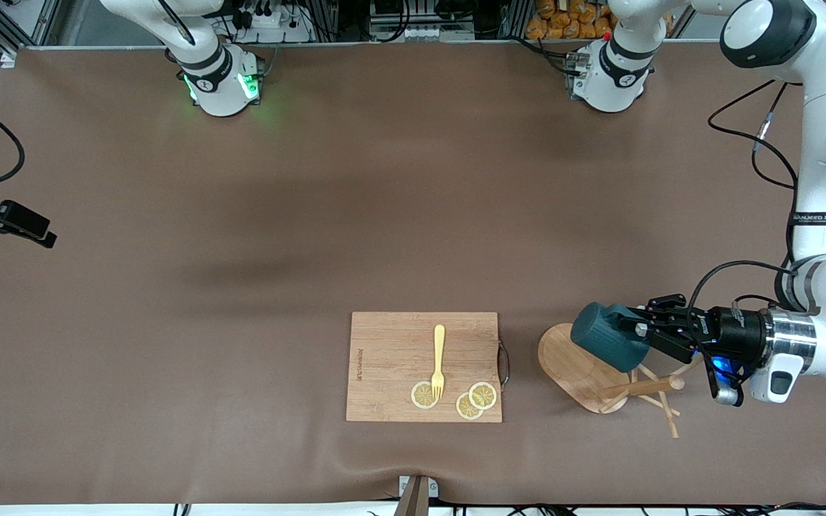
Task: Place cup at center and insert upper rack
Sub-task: 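Hang the mug handle on a mug-tree peg with the left gripper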
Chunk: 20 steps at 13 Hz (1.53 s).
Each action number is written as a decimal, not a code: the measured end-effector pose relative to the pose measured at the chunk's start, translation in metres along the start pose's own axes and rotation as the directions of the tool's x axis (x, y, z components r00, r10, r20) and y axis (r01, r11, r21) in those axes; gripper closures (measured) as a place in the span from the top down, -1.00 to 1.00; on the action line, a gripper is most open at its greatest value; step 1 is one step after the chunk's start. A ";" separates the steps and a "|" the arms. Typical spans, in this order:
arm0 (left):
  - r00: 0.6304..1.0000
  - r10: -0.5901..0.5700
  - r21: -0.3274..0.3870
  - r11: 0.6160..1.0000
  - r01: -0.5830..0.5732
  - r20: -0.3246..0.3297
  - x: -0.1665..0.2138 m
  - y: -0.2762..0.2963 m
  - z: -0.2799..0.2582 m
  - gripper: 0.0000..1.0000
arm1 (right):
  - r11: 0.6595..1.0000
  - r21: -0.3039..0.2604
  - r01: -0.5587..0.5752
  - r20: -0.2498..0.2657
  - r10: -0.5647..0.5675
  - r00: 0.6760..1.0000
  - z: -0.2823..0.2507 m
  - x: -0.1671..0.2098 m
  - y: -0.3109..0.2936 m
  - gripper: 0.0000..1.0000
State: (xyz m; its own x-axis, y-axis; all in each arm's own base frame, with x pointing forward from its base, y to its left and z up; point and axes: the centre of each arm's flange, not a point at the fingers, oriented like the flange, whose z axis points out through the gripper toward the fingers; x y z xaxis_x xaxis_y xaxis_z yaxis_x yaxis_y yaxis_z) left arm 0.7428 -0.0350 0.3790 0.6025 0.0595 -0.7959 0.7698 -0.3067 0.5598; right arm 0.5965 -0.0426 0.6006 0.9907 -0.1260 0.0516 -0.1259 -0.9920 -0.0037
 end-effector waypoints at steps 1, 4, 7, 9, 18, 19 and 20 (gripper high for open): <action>1.000 0.004 0.001 1.000 -0.004 -0.005 0.002 -0.002 -0.003 -0.59 | 1.000 0.001 -0.001 -0.001 0.001 1.000 -0.001 0.000 0.000 1.00; 1.000 0.020 -0.003 1.000 -0.020 -0.019 0.006 -0.008 -0.014 -0.59 | 1.000 0.001 -0.001 -0.002 0.001 1.000 -0.001 0.000 0.000 1.00; 0.999 0.039 -0.009 0.999 -0.039 -0.022 0.009 -0.012 -0.020 -0.59 | 1.000 0.002 -0.002 -0.002 0.002 1.000 -0.001 0.000 0.001 1.00; 0.999 0.046 -0.018 0.999 -0.047 -0.023 0.014 -0.017 -0.025 -0.59 | 1.000 0.002 -0.002 -0.002 0.002 1.000 -0.001 0.000 0.001 1.00; 0.996 0.081 -0.090 0.993 -0.082 -0.023 0.026 -0.031 -0.050 -0.59 | 1.000 0.002 -0.002 -0.002 0.002 1.000 -0.001 0.000 0.001 1.00; 0.996 0.083 -0.092 0.992 -0.085 -0.022 0.030 -0.033 -0.050 -0.59 | 1.000 0.002 -0.002 -0.002 0.002 1.000 -0.001 0.000 0.001 1.00; 0.996 0.083 -0.093 0.992 -0.085 -0.019 0.033 -0.036 -0.049 -0.59 | 1.000 0.002 -0.002 -0.002 0.002 1.000 -0.001 0.000 0.001 1.00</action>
State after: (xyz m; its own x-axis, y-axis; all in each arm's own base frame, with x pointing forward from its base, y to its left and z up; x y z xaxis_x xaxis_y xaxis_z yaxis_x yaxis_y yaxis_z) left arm 0.7457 0.0244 0.3442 0.6684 0.0519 -0.7420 0.7323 -0.2207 0.6442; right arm 0.5965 -0.0437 0.6017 0.9903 -0.1282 0.0538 -0.1281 -0.9918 -0.0056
